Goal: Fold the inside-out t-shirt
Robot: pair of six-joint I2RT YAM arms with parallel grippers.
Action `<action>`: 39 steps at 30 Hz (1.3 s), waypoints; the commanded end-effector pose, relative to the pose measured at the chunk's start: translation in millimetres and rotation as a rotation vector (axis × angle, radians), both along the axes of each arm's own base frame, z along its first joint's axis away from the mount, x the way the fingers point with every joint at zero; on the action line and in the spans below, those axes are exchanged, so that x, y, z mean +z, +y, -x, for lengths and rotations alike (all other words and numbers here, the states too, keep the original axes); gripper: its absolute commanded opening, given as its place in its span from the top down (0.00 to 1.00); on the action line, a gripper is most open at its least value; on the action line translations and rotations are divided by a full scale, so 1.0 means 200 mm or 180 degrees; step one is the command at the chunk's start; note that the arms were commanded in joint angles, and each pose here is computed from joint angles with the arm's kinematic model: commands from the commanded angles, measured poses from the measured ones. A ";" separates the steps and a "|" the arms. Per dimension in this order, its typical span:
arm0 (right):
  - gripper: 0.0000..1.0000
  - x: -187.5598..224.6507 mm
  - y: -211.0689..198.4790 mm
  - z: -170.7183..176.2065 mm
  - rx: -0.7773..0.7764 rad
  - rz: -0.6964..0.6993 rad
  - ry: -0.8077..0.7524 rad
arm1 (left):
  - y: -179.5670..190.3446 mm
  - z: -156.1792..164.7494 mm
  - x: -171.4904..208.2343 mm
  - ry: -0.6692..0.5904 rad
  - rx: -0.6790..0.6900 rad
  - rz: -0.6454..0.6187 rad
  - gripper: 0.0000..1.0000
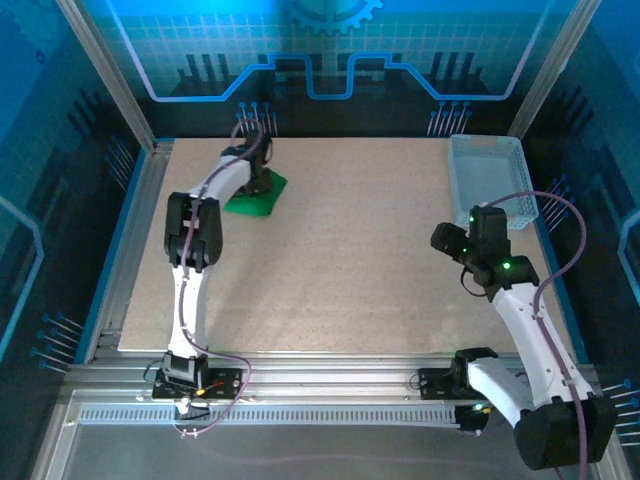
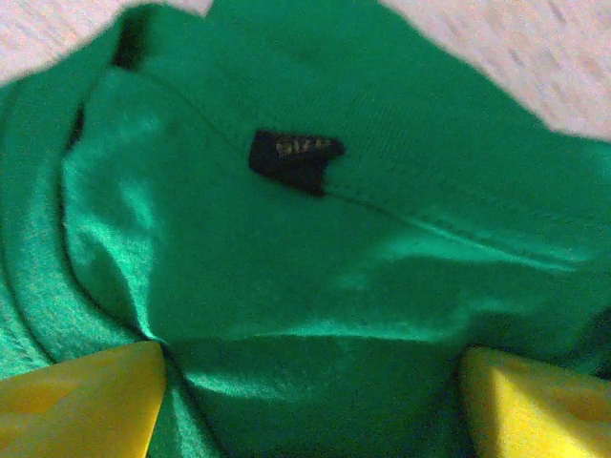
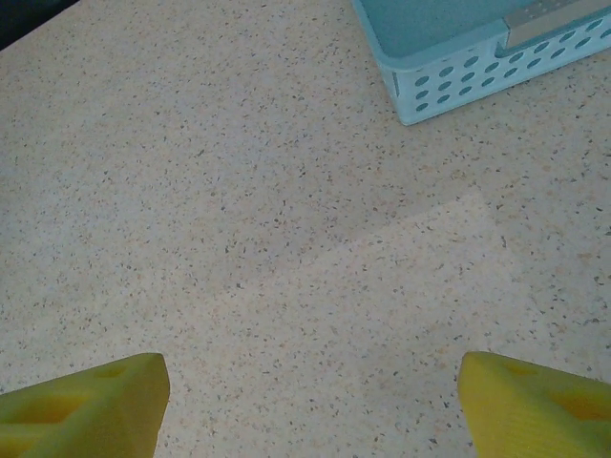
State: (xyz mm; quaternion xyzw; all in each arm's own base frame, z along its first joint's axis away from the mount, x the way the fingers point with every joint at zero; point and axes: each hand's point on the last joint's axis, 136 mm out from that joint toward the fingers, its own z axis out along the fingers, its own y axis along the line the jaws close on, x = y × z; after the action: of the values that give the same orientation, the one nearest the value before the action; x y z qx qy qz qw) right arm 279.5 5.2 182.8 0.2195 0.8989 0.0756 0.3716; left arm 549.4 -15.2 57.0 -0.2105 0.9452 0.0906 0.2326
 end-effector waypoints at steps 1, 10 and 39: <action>0.19 0.00 -0.02 0.07 0.0026 -0.0001 0.0066 | 0.08 -0.05 -0.01 0.0160 -0.0185 0.0076 0.20; 0.18 0.05 -0.05 0.11 -0.0001 -0.0017 0.0009 | 0.34 -0.19 0.13 -0.0111 -0.0121 0.0119 0.20; 0.00 -0.26 -0.01 -0.52 0.0580 0.1579 -0.0907 | 0.21 0.72 0.45 -0.2225 -0.0617 -0.0157 0.01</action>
State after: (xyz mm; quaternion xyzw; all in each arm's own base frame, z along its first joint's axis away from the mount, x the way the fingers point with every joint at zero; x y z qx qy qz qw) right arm 359.5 4.1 99.2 0.0474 0.8977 -0.0511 0.4350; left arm 390.9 32.8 110.2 -0.1670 0.8660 0.0194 0.4710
